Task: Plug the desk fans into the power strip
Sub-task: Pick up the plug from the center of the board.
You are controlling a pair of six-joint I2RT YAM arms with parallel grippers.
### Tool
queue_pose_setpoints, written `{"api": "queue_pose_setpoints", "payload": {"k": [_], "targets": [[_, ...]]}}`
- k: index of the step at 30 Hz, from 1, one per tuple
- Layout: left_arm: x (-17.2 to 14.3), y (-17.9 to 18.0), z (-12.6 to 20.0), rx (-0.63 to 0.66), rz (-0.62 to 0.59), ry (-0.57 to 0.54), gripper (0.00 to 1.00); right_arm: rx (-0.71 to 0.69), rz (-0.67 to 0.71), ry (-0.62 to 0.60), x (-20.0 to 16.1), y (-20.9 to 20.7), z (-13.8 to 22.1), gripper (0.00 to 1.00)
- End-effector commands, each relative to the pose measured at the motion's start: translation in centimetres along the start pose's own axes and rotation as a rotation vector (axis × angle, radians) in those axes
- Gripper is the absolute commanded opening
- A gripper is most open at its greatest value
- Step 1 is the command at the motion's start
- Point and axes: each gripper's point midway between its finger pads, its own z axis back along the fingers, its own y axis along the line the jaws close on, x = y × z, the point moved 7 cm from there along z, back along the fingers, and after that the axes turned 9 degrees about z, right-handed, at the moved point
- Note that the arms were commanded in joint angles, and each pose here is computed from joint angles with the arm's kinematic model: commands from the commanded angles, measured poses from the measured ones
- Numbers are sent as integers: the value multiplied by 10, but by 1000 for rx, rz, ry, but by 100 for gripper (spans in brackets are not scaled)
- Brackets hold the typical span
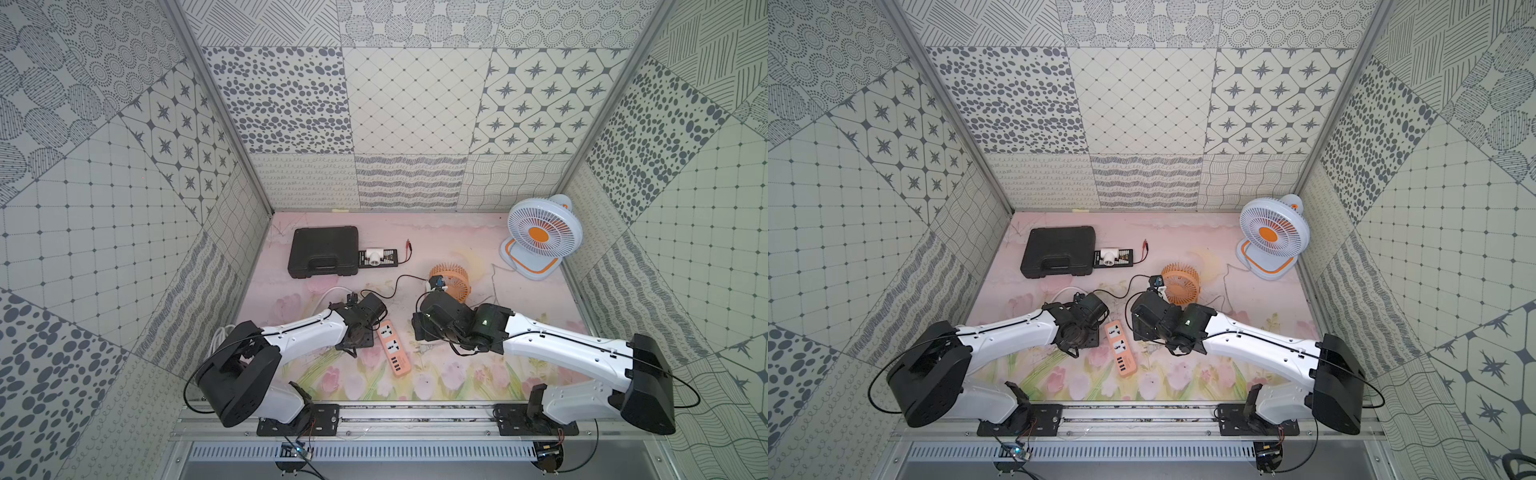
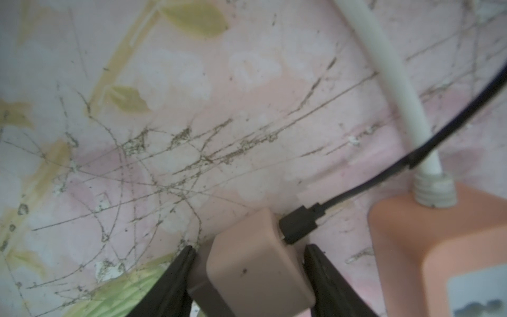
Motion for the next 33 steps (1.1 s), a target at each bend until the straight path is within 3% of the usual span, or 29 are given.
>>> {"api": "queue_pose_setpoints", "payload": {"k": [1,3,7,12,18,23,28,30,33], "targets": [[-5,-1,1,-23,34,24,47,16,-1,-30,8,8,1,87],[-5,0,0,-18,36,20,43,16,-6,-31,9,7,1,85],[-5,1,-2,-12,37,15,26,19,-11,-31,9,8,2,82],[-2,1,0,-3,47,-6,18,28,-17,-30,9,8,3,81],[16,-3,30,-90,89,-122,0,147,-47,-31,26,17,20,81],[24,-13,66,-332,116,-197,0,386,-176,-33,58,4,43,79],[22,-27,102,-701,74,-270,0,599,-182,-63,88,-6,79,76],[20,-32,118,-846,37,-296,0,597,-167,-10,92,-3,75,70],[16,-35,132,-960,-12,-322,0,580,-163,76,93,2,64,56]]}}
